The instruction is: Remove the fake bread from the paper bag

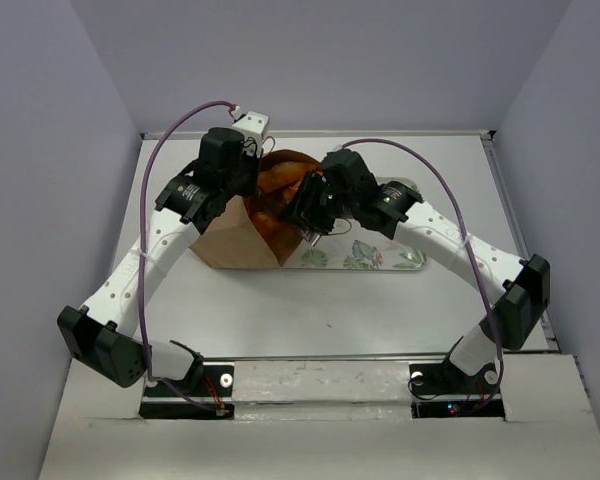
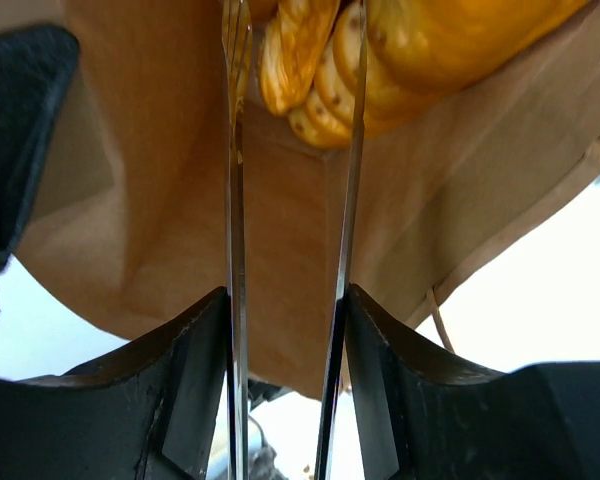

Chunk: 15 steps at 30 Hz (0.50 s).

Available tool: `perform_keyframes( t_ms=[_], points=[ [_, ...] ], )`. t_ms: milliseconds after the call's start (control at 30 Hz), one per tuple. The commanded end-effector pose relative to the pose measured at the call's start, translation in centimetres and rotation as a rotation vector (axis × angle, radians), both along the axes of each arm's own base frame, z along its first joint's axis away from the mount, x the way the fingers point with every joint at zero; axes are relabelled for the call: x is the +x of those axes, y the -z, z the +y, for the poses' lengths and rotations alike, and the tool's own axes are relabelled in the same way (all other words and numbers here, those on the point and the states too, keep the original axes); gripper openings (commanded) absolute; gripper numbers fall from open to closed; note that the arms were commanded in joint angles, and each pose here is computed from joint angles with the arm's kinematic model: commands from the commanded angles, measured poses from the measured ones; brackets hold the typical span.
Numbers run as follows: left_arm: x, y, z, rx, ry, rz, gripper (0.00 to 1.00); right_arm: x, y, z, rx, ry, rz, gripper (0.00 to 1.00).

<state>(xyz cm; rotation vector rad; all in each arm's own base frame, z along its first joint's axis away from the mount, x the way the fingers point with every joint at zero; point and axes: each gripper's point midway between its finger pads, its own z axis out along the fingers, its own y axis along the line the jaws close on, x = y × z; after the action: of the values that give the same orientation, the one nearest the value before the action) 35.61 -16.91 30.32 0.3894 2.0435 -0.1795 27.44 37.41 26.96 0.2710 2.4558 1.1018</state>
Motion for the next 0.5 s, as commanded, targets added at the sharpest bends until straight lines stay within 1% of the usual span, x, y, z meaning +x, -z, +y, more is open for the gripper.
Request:
perform_keyframes(
  t_ms=[0,100,133,267,400,433,467],
  points=[
    [-0.5,-4.5,-0.9,-0.102,0.032,-0.123,0.00,2.0,-3.4,0.0,0.062,0.069,-0.132,0.53],
    [-0.5,-4.4,-0.9,-0.102,0.032,-0.121,0.00,2.8,-3.9,-1.3,0.064,0.162,-0.156,0.54],
    [-0.6,-4.3,-1.0,-0.102,0.036,-0.119,0.00,3.1,-3.4,-1.4,0.064,0.180,-0.160,0.55],
    [-0.7,-4.5,-1.1,-0.109,0.049,-0.119,0.00,3.8,-2.5,-1.3,0.070,0.212,-0.156,0.56],
    [-1.1,-4.6,-1.4,-0.115,0.067,-0.113,0.00,5.5,-3.1,-0.9,0.076,0.225,-0.221,0.55],
    [-1.3,-4.5,-1.5,-0.119,0.078,-0.109,0.00,6.0,-4.2,-0.6,0.092,0.230,-0.246,0.55],
    [-1.4,-4.3,-1.5,-0.118,0.083,-0.106,0.00,6.1,-3.7,-0.4,0.080,0.224,-0.245,0.55]
  ],
)
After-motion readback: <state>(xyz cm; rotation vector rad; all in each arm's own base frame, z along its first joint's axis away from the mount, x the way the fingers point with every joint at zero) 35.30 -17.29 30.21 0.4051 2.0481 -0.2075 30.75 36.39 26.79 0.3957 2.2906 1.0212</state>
